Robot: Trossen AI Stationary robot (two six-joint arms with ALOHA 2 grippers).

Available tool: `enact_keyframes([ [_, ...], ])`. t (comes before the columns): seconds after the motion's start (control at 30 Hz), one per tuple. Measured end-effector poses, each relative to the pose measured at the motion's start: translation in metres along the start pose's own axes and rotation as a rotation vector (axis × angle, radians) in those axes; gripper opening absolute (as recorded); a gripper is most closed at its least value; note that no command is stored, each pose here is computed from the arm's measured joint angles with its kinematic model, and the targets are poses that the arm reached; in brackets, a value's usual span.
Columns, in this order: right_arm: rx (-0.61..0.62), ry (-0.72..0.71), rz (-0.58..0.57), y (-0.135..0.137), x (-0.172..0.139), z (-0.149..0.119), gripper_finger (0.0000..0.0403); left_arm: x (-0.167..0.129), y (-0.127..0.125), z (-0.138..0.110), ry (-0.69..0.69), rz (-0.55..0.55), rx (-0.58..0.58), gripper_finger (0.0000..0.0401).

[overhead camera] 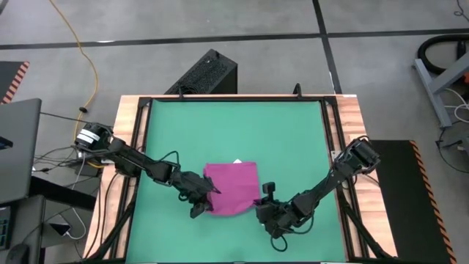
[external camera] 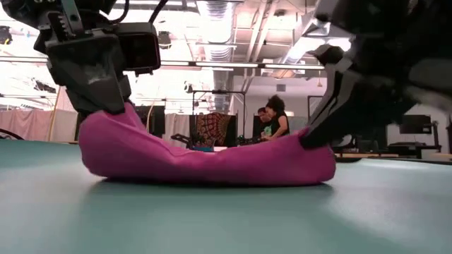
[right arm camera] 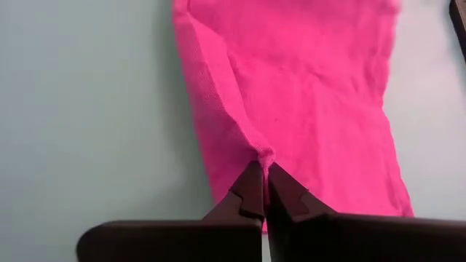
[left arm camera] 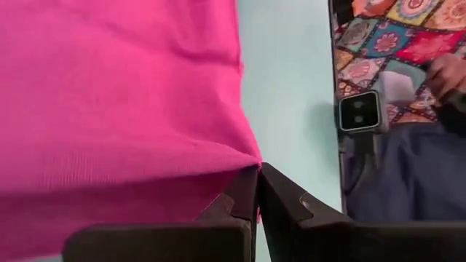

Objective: Roll towel
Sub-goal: Roll the violet towel

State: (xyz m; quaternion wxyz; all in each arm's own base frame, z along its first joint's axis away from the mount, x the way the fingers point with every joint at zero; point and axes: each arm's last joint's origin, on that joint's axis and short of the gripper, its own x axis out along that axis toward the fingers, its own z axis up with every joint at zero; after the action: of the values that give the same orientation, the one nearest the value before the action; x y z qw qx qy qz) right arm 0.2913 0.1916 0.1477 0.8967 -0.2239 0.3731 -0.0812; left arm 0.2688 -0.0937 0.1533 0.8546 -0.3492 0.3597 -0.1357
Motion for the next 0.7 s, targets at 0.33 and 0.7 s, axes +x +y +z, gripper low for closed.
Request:
enact_keyframes([
  [0.33, 0.047, 0.053, 0.032, -0.019, 0.012, 0.002, 0.0013, -0.003, 0.014, 0.001, 0.005, 0.117, 0.013, 0.0000],
  [0.7, 0.045, 0.043, 0.043, -0.014, 0.007, 0.001, 0.0012, 0.002, -0.011, -0.006, 0.032, -0.081, -0.045, 0.0000],
])
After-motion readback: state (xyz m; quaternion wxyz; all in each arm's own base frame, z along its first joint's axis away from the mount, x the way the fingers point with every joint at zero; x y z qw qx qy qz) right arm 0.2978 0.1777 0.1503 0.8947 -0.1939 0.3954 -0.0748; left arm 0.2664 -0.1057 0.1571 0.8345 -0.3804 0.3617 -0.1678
